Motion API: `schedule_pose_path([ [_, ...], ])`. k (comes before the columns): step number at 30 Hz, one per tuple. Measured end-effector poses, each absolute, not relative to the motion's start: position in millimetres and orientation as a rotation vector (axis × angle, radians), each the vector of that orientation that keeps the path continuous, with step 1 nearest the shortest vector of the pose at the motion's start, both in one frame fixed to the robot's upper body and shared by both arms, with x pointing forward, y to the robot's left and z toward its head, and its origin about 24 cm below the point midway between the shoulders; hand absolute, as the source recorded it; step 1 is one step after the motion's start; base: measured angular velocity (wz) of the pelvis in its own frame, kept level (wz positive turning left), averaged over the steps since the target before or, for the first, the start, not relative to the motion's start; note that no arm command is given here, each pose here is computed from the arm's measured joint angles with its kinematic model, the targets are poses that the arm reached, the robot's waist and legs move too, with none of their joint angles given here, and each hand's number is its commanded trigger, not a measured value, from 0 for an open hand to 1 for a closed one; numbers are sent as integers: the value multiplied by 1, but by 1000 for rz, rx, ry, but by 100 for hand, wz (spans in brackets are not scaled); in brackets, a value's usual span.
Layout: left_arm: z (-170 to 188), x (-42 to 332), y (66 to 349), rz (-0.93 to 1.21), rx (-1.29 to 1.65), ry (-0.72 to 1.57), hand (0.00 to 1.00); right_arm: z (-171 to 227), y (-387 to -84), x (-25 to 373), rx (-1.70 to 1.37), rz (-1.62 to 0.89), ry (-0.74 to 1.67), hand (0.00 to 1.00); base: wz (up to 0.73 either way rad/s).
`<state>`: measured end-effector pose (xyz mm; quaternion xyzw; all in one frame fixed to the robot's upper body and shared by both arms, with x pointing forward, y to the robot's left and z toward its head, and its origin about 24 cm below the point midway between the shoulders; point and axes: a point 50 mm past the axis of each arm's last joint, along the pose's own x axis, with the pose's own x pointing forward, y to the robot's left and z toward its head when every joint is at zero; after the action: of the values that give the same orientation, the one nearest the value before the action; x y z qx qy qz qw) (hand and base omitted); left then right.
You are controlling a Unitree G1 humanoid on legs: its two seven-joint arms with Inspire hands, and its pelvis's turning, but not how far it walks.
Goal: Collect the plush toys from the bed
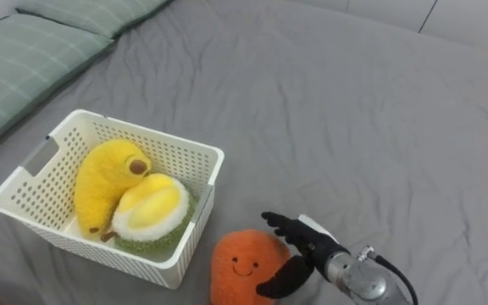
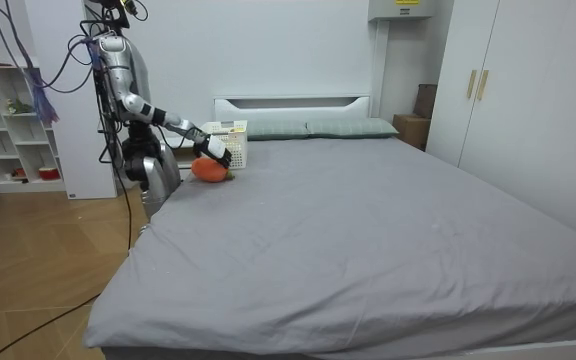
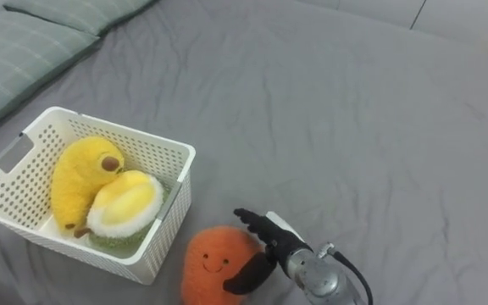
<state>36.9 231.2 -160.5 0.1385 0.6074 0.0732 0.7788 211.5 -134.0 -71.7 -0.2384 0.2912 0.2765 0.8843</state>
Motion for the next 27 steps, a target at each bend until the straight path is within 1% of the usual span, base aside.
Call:
schedule_pose_path([
  [7,-160,39,228,148,316,1299,0,-81,-135,206,-511,583,651,0,1],
  [11,-159,40,226,149,312,1285,0,-81,-135,211,-525,571,648,0,0],
  [19,-161,29,225,157,313,1323,0,-80,-131,215,-589,509,622,0,5],
  [20,-162,28,224,156,311,1328,0,-80,-132,216,-596,503,620,18,5],
  [21,-162,25,223,155,308,1339,0,-80,-132,216,-609,491,619,45,11],
  [22,-163,22,221,151,306,1354,0,-82,-134,215,-621,481,625,57,15],
  [23,-164,20,221,148,307,1361,0,-83,-134,215,-623,478,631,87,17],
  [24,-164,16,220,140,310,1379,0,-84,-135,217,-627,476,638,100,11],
  [27,-165,8,217,127,312,1413,0,-85,-136,220,-641,458,640,100,11],
])
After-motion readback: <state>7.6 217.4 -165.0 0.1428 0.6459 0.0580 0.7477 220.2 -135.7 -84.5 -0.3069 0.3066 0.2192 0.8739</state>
